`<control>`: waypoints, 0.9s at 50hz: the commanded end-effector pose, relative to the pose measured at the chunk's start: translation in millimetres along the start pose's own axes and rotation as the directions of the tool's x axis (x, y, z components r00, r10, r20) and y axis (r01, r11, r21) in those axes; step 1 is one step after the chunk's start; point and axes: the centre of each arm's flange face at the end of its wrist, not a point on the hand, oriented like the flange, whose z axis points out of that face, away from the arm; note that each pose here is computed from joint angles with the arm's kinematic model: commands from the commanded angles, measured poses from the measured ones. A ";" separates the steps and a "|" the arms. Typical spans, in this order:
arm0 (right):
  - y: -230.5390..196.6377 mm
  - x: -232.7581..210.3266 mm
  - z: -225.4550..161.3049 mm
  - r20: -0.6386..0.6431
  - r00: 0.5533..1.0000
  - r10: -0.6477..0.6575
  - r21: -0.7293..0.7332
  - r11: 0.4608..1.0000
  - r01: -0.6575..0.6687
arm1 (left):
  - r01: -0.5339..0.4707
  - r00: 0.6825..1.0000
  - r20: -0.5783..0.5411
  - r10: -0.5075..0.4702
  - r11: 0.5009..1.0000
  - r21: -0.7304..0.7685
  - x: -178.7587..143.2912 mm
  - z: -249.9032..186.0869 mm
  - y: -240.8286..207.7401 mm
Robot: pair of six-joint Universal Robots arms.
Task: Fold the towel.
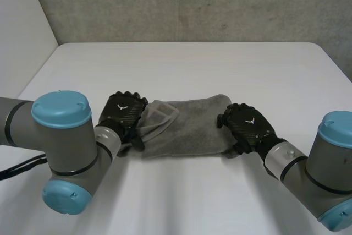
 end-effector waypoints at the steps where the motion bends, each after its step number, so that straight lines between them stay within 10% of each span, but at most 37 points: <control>1: 4.6 -10.2 7.0 0.015 0.999 0.048 0.004 0.999 -0.048 | -0.001 1.000 -0.003 0.001 1.000 -0.013 0.9 2.1 5.1; 45: -6.8 40.8 -14.2 -0.129 0.989 0.071 0.077 0.995 -0.061 | 0.007 1.000 0.022 -0.007 1.000 0.027 -5.5 12.1 -3.3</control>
